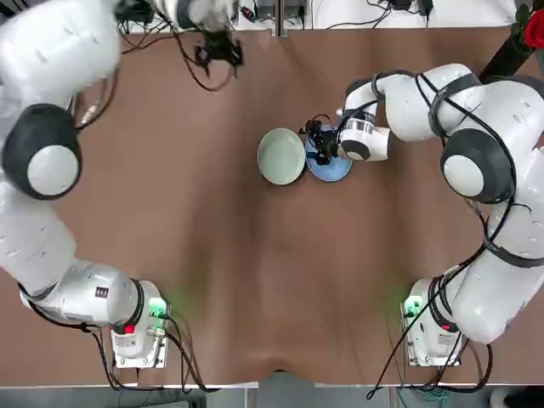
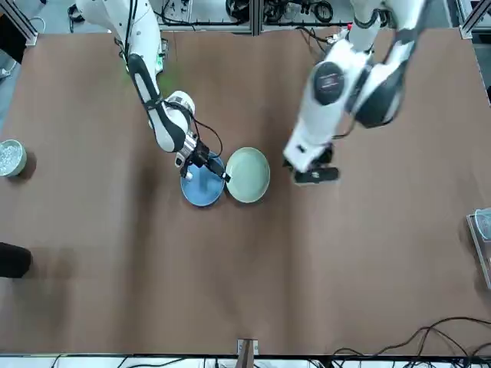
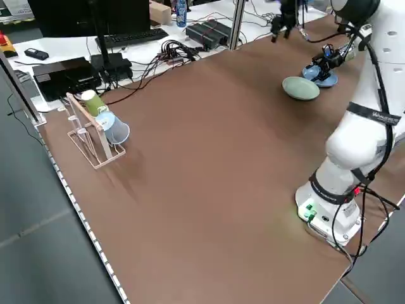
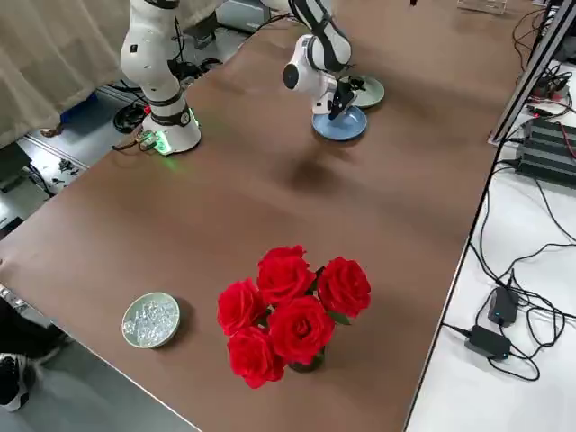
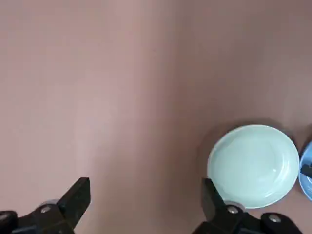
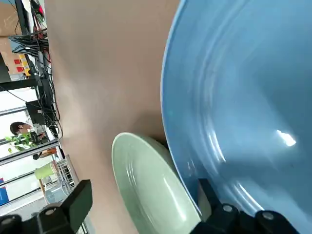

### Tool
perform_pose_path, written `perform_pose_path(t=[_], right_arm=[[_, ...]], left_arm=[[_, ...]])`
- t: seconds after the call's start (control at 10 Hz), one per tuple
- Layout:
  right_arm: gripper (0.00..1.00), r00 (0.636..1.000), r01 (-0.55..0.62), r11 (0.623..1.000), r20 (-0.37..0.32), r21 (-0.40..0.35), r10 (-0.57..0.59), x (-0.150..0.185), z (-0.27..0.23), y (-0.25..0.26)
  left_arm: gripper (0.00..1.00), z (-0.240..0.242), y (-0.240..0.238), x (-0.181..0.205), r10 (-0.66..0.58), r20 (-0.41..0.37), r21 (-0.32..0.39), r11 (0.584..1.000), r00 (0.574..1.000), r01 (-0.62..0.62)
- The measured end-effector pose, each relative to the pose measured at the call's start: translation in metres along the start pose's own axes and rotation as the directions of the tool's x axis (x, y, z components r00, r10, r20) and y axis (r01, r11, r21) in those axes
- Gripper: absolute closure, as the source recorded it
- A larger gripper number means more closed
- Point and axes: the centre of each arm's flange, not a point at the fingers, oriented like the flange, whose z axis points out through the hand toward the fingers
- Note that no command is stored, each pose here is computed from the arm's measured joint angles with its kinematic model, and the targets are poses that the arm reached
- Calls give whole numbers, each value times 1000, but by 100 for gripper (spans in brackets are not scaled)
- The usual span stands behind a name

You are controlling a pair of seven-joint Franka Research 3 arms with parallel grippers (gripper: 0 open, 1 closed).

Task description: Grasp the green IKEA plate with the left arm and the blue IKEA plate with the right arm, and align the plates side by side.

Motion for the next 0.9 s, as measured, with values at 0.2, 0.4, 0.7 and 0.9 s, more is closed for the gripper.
perform_pose_path(t=[0.2,0.4,0.7,0.9], right_arm=[[4,1000,-1,1000,-7,-5,1,2,-1,0],[2,996,15,996,-90,-88,-23,9,-7,-10],[2,982,66,981,-161,-183,-96,-15,-2,-48],[2,972,121,968,-172,-219,-160,-8,-6,-54]], left_arm=[[0,-46,-72,17,22,-35,-49,999,999,-24],[0,-81,-121,20,35,-90,-58,997,995,-41],[0,-105,-163,20,49,-127,-62,996,991,-58],[0,-115,-207,18,62,-108,-82,994,992,-71]])
